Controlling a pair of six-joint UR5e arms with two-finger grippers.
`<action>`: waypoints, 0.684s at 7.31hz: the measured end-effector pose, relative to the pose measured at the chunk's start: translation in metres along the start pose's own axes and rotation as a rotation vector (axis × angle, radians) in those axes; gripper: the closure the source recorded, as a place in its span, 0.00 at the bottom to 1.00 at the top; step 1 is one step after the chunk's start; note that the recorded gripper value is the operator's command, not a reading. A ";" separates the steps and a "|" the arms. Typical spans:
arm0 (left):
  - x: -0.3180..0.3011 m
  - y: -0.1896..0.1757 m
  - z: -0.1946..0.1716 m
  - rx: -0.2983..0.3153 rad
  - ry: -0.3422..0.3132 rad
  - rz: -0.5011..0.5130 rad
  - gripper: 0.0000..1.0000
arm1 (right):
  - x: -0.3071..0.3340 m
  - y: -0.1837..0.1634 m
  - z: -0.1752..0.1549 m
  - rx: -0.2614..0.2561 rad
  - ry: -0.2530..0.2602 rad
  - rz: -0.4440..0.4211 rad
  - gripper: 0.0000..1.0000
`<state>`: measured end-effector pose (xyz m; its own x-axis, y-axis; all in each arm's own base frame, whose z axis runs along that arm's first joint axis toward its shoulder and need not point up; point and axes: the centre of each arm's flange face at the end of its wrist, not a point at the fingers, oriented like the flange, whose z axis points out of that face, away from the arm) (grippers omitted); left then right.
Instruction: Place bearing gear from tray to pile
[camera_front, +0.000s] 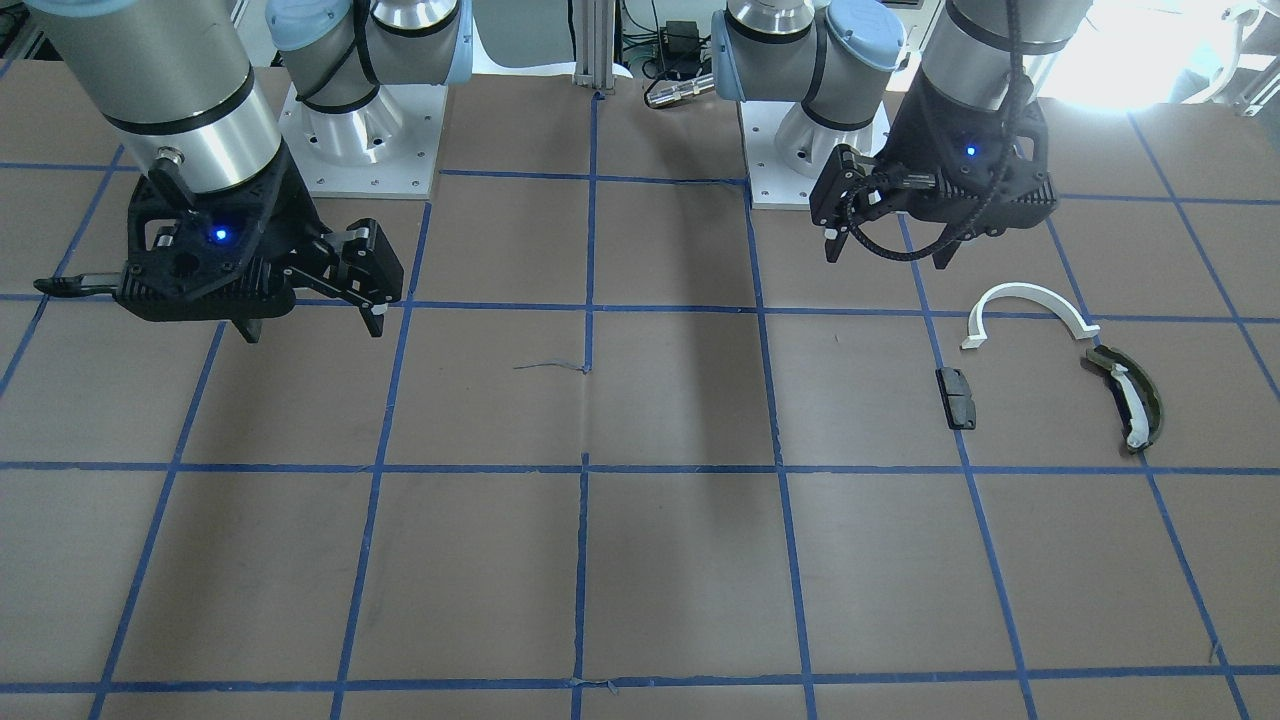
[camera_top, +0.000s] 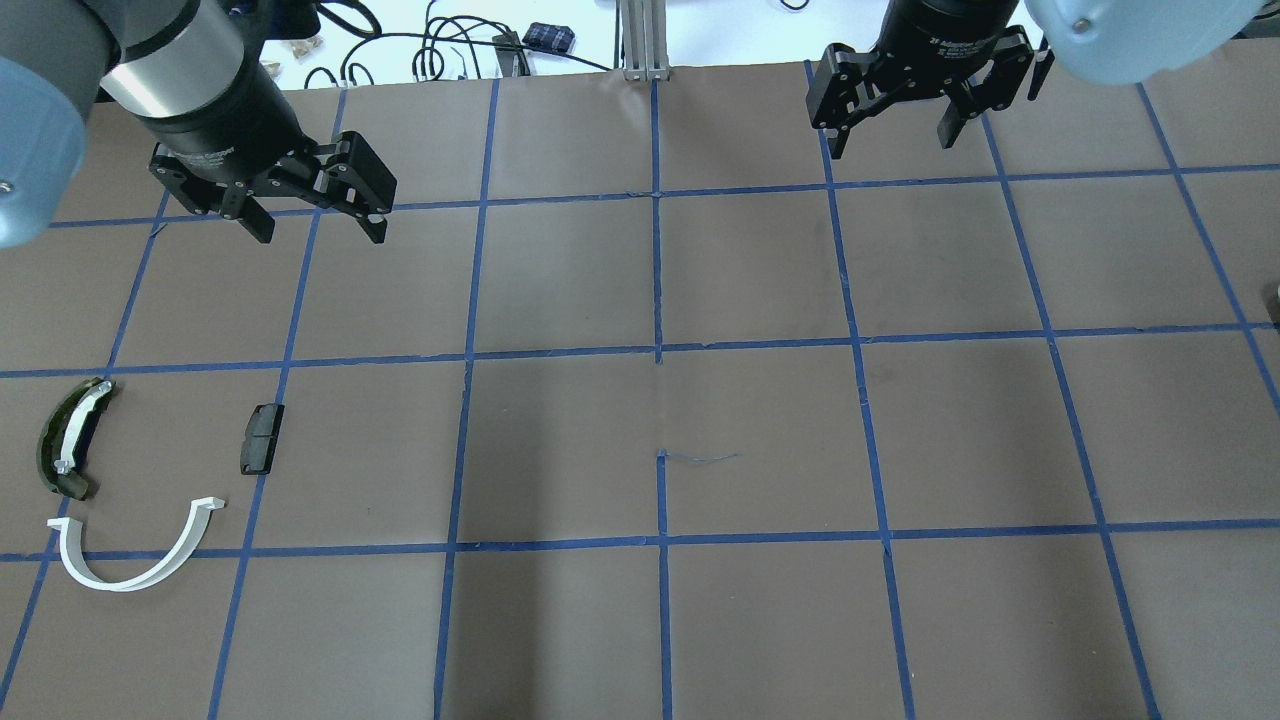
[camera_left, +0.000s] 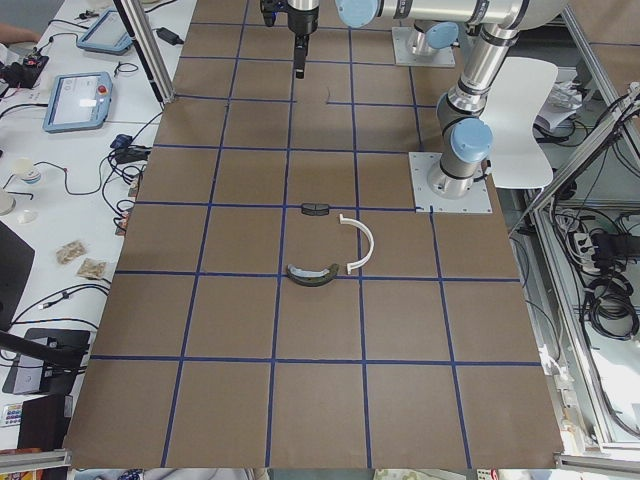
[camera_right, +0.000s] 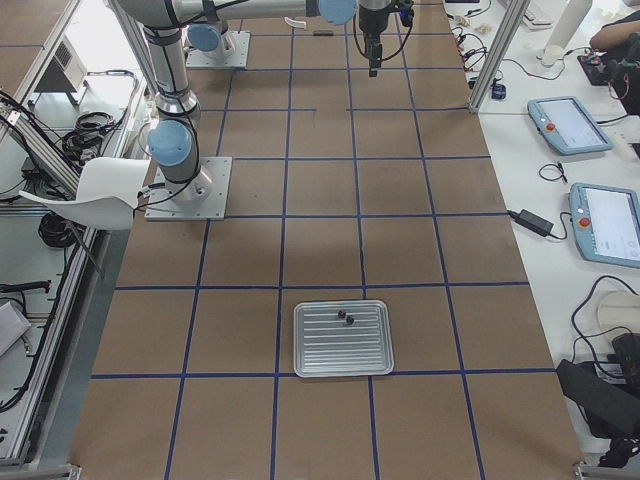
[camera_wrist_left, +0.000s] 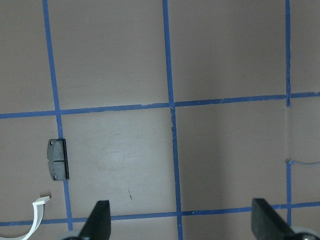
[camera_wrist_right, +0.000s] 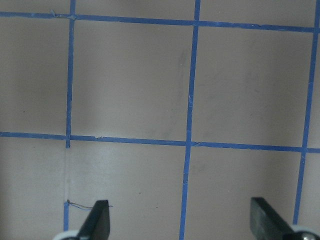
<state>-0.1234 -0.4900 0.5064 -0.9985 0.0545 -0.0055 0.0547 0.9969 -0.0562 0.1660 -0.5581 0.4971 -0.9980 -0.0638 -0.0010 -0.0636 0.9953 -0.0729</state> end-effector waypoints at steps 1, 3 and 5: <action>0.000 0.000 0.000 0.001 -0.001 0.001 0.00 | 0.005 -0.001 0.001 -0.003 0.002 0.008 0.00; 0.000 -0.001 0.000 0.001 0.000 0.001 0.00 | 0.017 0.000 0.001 -0.013 0.006 0.022 0.00; 0.000 -0.002 -0.001 0.003 0.001 0.001 0.00 | 0.021 0.001 0.003 -0.023 0.013 0.013 0.00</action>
<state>-0.1235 -0.4917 0.5077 -0.9985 0.0555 -0.0046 0.0556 0.9967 -0.0592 0.1445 -0.5591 0.4945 -0.9987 -0.0498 0.0115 -0.0503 0.9975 -0.0496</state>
